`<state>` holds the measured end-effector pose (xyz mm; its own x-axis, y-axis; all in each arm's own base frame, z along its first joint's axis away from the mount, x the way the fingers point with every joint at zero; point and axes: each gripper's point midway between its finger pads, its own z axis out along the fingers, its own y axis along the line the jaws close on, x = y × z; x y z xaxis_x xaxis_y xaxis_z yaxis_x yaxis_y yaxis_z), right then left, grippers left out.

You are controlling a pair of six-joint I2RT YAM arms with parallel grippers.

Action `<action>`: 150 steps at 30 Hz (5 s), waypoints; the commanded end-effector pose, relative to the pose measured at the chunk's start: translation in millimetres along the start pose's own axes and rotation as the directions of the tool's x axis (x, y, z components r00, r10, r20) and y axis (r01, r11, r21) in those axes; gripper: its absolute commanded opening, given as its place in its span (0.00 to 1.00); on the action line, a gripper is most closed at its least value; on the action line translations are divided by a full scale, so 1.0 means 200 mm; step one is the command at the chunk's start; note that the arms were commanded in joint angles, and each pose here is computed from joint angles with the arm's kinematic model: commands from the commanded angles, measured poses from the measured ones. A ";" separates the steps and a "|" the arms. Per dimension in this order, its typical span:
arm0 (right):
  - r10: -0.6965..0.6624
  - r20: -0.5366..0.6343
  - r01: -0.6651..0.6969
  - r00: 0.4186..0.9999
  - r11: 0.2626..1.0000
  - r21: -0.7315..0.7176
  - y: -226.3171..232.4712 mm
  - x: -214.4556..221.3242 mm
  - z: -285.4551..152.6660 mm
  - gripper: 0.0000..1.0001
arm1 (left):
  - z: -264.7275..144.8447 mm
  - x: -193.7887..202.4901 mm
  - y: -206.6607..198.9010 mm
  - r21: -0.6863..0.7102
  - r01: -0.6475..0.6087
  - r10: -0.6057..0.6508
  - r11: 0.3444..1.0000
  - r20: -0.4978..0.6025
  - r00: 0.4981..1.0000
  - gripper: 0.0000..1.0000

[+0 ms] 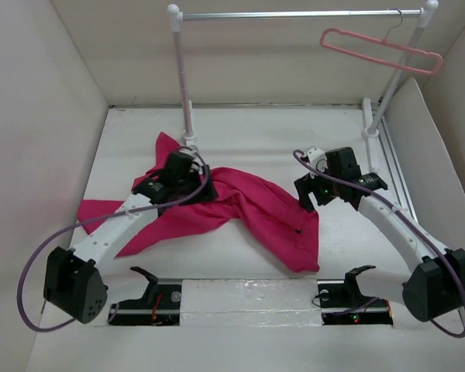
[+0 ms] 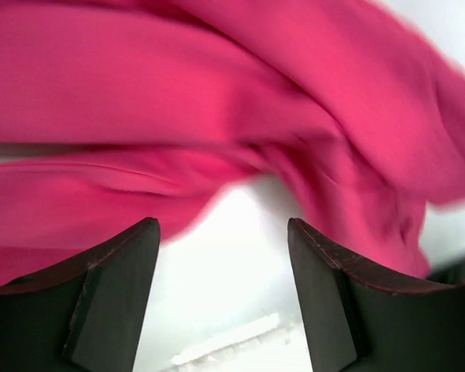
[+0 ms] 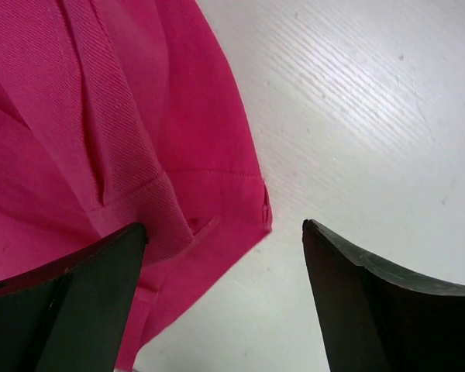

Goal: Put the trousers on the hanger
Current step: Flatten out the trousers on the hanger.

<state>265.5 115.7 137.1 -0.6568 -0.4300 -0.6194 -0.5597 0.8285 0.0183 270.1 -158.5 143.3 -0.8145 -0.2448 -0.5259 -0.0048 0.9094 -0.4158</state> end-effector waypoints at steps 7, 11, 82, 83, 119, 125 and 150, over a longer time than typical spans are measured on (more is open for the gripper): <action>-0.074 0.230 0.142 0.970 0.946 -0.293 0.17 -0.19 0.04 0.80 | 0.11 0.50 -0.53 0.191 -0.083 0.120 0.978 -0.192 0.974 0.66; -0.031 0.215 0.102 0.976 0.939 -0.328 0.21 -0.13 -0.01 0.80 | 0.12 0.56 -0.60 0.247 -0.081 0.138 0.966 -0.225 0.965 0.68; 0.331 0.262 -0.303 0.907 0.943 -0.140 -0.69 -0.12 0.52 0.62 | 0.00 0.22 0.06 -0.102 0.045 -0.048 0.994 -0.024 0.999 0.54; 0.337 0.258 -0.306 0.906 0.940 -0.151 -0.67 -0.11 0.53 0.61 | 0.02 0.26 0.12 -0.111 0.068 -0.072 0.992 -0.038 0.997 0.55; 0.371 0.211 -0.421 0.904 0.858 0.295 -0.77 0.10 0.03 0.68 | -0.07 0.18 0.25 -0.111 0.261 -0.256 0.959 0.053 0.965 0.00; 0.518 0.230 -0.565 0.824 0.719 0.406 -0.74 0.54 -0.10 0.77 | -0.08 0.18 0.23 -0.091 0.223 -0.219 0.971 0.048 0.975 0.22; 0.584 0.479 -0.701 0.655 0.233 0.674 -1.13 0.70 -0.76 0.00 | -0.14 -0.22 -0.01 0.038 0.183 -0.187 0.982 0.183 0.965 0.52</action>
<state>260.7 -149.7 153.3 -0.5057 0.3615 -0.7833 0.5134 0.8558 0.0635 275.3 -149.5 172.5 -0.7271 -0.4634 -0.5066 -0.1294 0.8171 -0.5618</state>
